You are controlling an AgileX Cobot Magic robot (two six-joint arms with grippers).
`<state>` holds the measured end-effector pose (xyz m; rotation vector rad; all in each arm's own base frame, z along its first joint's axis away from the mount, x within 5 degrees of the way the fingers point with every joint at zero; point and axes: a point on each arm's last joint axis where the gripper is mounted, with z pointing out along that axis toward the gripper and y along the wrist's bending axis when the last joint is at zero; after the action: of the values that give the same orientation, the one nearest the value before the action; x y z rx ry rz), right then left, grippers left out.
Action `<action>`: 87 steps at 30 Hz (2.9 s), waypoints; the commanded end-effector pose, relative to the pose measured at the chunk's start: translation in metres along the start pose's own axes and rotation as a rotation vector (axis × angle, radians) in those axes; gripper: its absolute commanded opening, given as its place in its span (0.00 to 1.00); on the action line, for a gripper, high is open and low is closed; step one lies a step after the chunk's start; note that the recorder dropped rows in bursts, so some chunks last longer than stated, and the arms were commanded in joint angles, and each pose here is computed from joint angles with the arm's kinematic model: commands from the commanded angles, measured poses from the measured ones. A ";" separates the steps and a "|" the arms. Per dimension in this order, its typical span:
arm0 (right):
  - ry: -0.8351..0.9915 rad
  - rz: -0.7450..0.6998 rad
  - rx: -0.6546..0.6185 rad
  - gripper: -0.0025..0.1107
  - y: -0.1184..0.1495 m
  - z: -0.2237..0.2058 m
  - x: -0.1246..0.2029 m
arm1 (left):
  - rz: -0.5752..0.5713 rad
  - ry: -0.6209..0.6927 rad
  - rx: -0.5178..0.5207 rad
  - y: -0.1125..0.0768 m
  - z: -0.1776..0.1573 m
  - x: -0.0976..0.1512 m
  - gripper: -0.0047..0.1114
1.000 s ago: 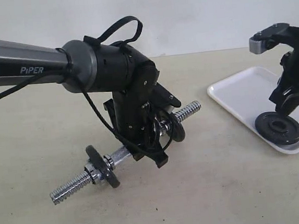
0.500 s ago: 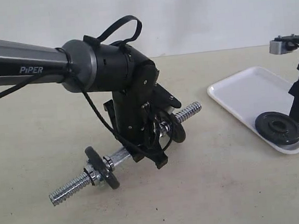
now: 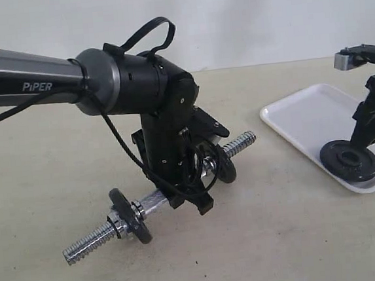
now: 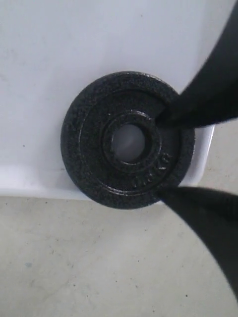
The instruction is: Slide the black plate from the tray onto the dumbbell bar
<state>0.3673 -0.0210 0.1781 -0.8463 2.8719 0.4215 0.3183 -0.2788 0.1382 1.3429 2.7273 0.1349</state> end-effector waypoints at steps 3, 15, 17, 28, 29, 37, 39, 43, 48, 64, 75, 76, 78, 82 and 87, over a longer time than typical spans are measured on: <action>-0.052 0.084 0.061 0.75 -0.008 -0.003 -0.003 | 0.013 -0.066 -0.020 0.004 -0.026 -0.003 0.08; -0.075 0.095 0.058 0.75 -0.007 -0.003 -0.005 | 0.022 -0.073 -0.021 0.004 -0.026 -0.003 0.08; -0.062 0.096 0.041 0.75 -0.006 -0.003 -0.004 | 0.022 -0.073 -0.021 0.004 -0.026 -0.003 0.08; -0.044 0.096 0.024 0.95 -0.004 -0.003 -0.002 | 0.022 -0.073 -0.021 0.004 -0.026 -0.003 0.08; -0.044 0.096 0.024 0.95 -0.004 -0.003 -0.002 | 0.022 -0.073 -0.021 0.004 -0.026 -0.003 0.08; -0.125 0.160 -0.058 0.95 0.002 -0.004 -0.010 | 0.026 -0.073 -0.021 0.004 -0.026 -0.003 0.08; -0.169 0.199 -0.099 0.95 0.005 -0.005 -0.014 | 0.026 -0.073 -0.021 0.004 -0.026 -0.003 0.08; -0.227 0.241 -0.148 0.95 0.009 -0.006 -0.020 | 0.026 -0.073 -0.021 0.004 -0.026 -0.003 0.08; -0.207 0.216 -0.121 0.95 0.007 -0.006 -0.018 | 0.026 -0.073 -0.021 0.004 -0.026 -0.003 0.08; -0.030 0.200 -0.018 0.95 -0.005 0.006 -0.002 | 0.026 -0.073 -0.021 0.004 -0.026 -0.003 0.08; 0.047 0.181 0.037 0.95 -0.007 0.030 -0.006 | 0.026 -0.085 -0.023 0.004 -0.026 -0.004 0.08; 0.047 0.173 0.038 0.95 -0.005 0.031 -0.007 | 0.026 -0.089 -0.023 0.004 -0.026 -0.005 0.08; 0.047 0.156 0.042 0.95 -0.001 0.033 -0.011 | 0.026 -0.089 -0.023 0.004 -0.026 -0.005 0.08; 0.071 0.095 0.071 0.95 0.007 0.037 -0.017 | 0.026 -0.089 -0.023 0.004 -0.026 -0.005 0.08; 0.087 0.068 0.126 0.95 0.010 0.039 -0.020 | 0.026 -0.081 -0.022 0.004 -0.026 -0.004 0.08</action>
<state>0.3780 0.0080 0.1461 -0.7491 2.9894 0.2559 0.3186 -0.2793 0.1382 1.3706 2.7091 0.1310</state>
